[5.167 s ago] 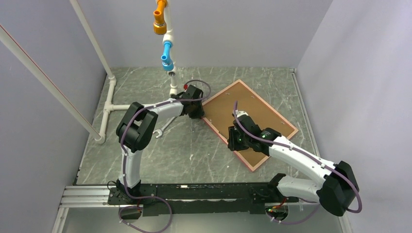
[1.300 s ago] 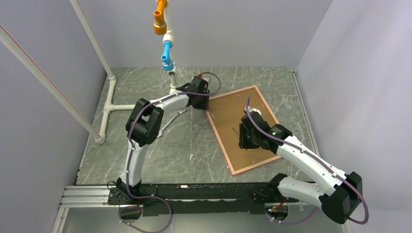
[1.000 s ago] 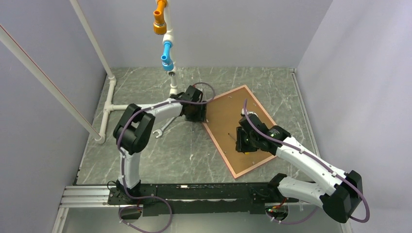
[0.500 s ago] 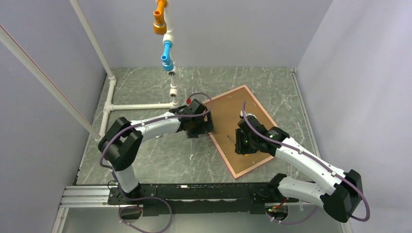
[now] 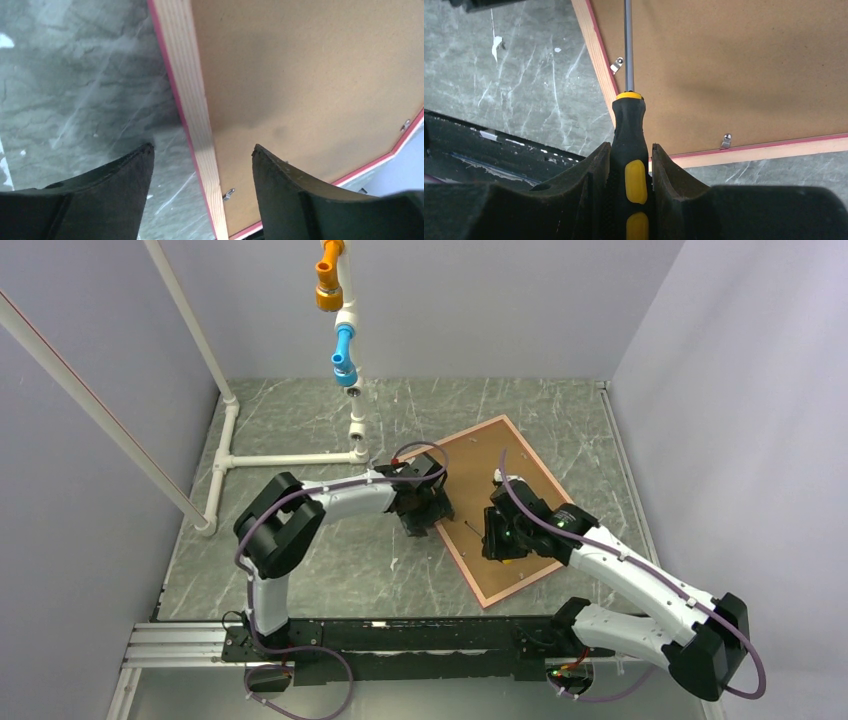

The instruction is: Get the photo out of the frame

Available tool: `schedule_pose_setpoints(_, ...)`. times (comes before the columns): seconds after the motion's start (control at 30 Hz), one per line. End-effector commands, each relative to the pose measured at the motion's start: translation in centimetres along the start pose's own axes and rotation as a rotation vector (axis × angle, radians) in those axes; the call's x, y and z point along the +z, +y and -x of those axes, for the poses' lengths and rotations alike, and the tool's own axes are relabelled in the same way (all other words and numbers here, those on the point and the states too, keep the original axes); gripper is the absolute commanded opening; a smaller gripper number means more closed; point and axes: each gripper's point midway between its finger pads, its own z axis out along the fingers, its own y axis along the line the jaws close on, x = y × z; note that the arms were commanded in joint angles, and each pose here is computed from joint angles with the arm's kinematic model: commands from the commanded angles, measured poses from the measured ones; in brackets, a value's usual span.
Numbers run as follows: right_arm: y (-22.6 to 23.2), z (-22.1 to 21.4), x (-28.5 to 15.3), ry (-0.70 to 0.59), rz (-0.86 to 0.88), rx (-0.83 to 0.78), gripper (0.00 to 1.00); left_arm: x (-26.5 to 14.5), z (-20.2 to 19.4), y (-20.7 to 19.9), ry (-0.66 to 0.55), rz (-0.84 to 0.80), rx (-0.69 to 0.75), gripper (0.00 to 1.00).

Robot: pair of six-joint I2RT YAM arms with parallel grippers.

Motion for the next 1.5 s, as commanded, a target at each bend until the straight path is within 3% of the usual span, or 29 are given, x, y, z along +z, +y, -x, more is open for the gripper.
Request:
schedule_pose_setpoints(0.0, 0.8, -0.3, -0.4, 0.003, 0.027, -0.001, 0.00, 1.6, 0.9, 2.0, -0.049, 0.121, 0.031, 0.69)
schedule_pose_setpoints(0.37, 1.5, -0.6, 0.0, 0.017, 0.010, -0.032, 0.00, 3.3, 4.2, 1.4, -0.054, 0.087, 0.275, 0.00)
schedule_pose_setpoints(0.63, 2.3, -0.4, 0.7, 0.024, 0.011, -0.058, 0.00, 3.3, 6.5, -0.2, -0.057, -0.022, 0.395, 0.00)
schedule_pose_setpoints(1.03, 5.2, 2.0, 1.5, 0.005, 0.063, -0.091, 0.00, 3.8, 7.2, -0.7, -0.030, -0.094, 0.362, 0.00)
schedule_pose_setpoints(1.47, 5.9, -0.9, 2.5, 0.130, 0.109, -0.178, 0.00, 4.0, 6.9, 0.0, -0.033, -0.095, 0.345, 0.00)
